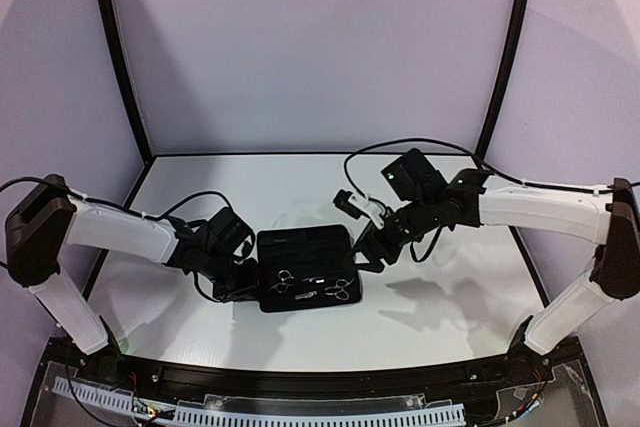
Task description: Sort the hair-cutting tools
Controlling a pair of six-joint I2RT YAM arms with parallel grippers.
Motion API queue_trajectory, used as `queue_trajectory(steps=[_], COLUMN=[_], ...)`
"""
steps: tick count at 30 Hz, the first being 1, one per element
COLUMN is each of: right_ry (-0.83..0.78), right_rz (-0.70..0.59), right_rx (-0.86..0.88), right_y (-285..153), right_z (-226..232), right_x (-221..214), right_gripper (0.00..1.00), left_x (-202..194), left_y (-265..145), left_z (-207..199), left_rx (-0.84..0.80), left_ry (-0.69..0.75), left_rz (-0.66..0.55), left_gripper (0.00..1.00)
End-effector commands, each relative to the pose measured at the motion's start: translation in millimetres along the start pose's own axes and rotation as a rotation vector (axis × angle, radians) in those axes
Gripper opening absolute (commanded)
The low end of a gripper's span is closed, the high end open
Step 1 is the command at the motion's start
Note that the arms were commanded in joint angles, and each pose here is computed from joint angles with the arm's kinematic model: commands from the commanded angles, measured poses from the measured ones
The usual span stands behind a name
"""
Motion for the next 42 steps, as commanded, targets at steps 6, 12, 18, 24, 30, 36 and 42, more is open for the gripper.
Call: queue_trajectory(steps=[6,12,18,24,30,36,42], right_ry=[-0.328,-0.388,-0.41,-0.417,-0.416,-0.424,-0.421], right_rz=[0.202,0.244,0.235,0.249,0.27,0.284,0.308], right_rx=[0.029,-0.015,-0.058,-0.02,0.007,-0.005,0.006], right_y=[49,74,83,91,97,103,107], right_z=[5,1,-5,-4,-3,-7,-7], right_x=[-26,-30,-29,-30,-34,-35,-38], right_gripper=[0.68,0.62,0.59,0.59,0.58,0.58,0.53], left_x=[-1,-2,-4,-5,-6,-6,-7], left_y=[8,9,11,12,12,12,12], left_z=[9,10,12,13,15,15,16], left_rx=[0.071,0.073,0.069,0.065,0.066,0.064,0.067], left_ry=[0.039,0.036,0.032,0.03,0.028,0.027,0.025], left_rz=[0.024,0.035,0.044,0.049,0.055,0.055,0.056], left_gripper=[0.01,0.01,0.01,0.01,0.01,0.01,0.01])
Point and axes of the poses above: each gripper's point midway between its finger pads, its own y axis out along the fingers, its own z axis along the line the jaws close on, x = y × z, the point moved 8 cm from there along -y, back along the fingers, and after that the axes turned 6 degrees about -y, right-handed, at the moved point
